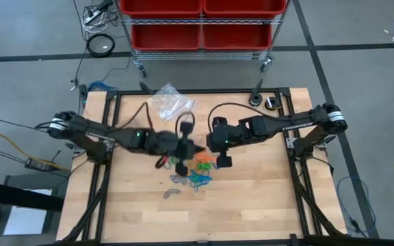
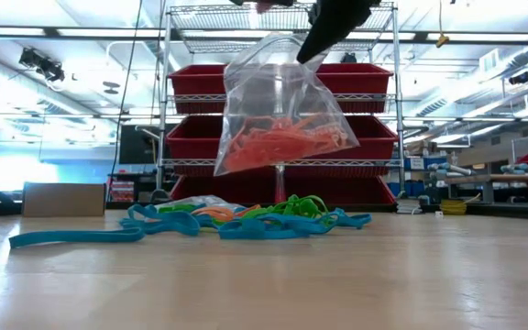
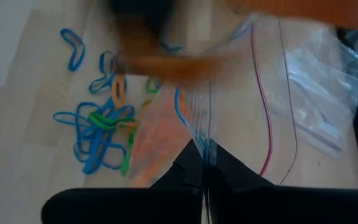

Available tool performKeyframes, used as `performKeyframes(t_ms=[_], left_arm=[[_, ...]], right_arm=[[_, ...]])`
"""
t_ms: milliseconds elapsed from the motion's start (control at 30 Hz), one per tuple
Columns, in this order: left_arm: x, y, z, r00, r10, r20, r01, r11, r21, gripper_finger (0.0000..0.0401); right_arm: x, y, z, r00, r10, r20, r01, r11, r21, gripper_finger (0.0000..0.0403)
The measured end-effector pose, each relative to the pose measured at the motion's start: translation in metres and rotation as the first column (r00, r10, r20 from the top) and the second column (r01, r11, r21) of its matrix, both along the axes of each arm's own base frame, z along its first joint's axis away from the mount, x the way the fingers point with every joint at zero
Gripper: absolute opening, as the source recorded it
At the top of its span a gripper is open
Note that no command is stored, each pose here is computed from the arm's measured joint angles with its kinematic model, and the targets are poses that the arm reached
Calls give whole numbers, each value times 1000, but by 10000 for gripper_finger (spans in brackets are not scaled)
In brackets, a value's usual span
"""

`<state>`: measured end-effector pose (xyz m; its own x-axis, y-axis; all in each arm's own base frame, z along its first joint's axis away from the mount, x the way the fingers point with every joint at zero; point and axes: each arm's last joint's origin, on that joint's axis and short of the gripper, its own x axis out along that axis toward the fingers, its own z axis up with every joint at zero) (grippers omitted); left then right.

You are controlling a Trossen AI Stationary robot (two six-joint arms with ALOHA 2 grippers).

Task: Sort rubber bands
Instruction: Put the orange rubber band into the transparent zip bag

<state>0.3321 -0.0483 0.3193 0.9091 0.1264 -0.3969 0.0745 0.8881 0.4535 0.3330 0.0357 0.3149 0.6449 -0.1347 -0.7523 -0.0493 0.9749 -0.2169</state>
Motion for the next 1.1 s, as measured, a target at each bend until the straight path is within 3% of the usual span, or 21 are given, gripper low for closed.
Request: performKeyframes(t_ms=[100,267,333,500,1100], left_arm=[[2,17,-2,999,39,-11,-39,999,-9,4],[4,35,-9,997,-50,-65,38,984,-172,4],[3,41,-18,990,-55,-133,26,977,-212,4],[4,41,-20,982,-113,-149,63,951,-302,9],[1,40,-24,972,-124,-198,34,914,-405,133]], right_arm=[[3,6,-5,1000,17,-19,-17,1000,-3,0],[6,11,-14,998,31,-58,-32,999,-17,0],[5,10,-15,997,29,-72,-30,999,-24,0],[5,8,-15,998,20,-67,-23,998,-52,0],[5,9,-14,998,23,-59,-26,998,-52,0]])
